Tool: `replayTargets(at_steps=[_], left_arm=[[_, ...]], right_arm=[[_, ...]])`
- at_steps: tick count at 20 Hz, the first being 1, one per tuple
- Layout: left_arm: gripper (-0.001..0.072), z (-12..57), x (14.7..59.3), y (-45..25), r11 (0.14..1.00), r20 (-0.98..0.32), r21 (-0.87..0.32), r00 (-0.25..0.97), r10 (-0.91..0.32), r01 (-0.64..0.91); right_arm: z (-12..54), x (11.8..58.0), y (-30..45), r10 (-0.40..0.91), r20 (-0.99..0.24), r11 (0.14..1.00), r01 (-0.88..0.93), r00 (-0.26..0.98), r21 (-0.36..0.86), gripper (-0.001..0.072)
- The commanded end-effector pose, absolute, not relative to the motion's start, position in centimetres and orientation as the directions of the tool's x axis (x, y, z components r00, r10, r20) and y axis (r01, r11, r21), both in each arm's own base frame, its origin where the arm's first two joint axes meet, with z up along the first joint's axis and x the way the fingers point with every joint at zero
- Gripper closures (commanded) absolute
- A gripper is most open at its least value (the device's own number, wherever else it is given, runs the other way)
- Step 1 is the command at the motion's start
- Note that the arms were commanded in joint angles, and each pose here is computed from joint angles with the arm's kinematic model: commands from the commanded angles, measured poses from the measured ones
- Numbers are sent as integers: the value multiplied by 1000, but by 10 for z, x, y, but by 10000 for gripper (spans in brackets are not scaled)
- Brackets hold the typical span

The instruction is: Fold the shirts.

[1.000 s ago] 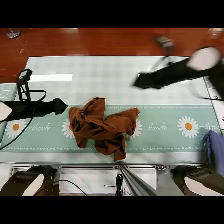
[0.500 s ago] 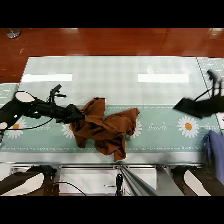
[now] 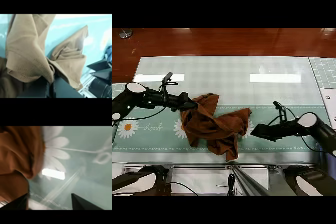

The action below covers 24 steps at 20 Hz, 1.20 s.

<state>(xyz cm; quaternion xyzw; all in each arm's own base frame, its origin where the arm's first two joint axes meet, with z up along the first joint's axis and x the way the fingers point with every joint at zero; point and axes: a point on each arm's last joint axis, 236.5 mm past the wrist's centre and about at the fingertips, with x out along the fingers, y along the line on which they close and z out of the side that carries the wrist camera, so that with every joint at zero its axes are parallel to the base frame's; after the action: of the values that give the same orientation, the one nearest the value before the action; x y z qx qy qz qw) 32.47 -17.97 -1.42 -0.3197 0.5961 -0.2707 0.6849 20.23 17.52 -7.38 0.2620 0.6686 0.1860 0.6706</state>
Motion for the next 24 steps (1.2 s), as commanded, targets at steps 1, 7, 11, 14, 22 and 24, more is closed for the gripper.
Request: replayTargets(at_steps=[1,7,11,14,22,24], left_arm=[[685,-9,331,-180,647,-638,-762,157,-754,5],[685,-8,331,-180,646,-637,-764,156,-755,4],[685,16,330,-183,623,-612,-778,125,-781,88],[686,119,371,-175,621,-550,-728,293,-782,290],[686,479,336,-154,728,-62,-196,733,-678,657],[687,522,301,-146,766,26,-97,771,-636,635]], right_arm=[[-80,228,212,631,-772,764,113,73,635,93],[-95,252,253,668,-744,733,177,0,657,223],[-72,284,266,683,-730,730,-7,23,683,691],[39,368,236,675,-691,734,-145,256,663,691],[478,345,149,588,-170,804,-550,791,224,692],[506,297,145,585,-101,809,-570,805,146,692]])
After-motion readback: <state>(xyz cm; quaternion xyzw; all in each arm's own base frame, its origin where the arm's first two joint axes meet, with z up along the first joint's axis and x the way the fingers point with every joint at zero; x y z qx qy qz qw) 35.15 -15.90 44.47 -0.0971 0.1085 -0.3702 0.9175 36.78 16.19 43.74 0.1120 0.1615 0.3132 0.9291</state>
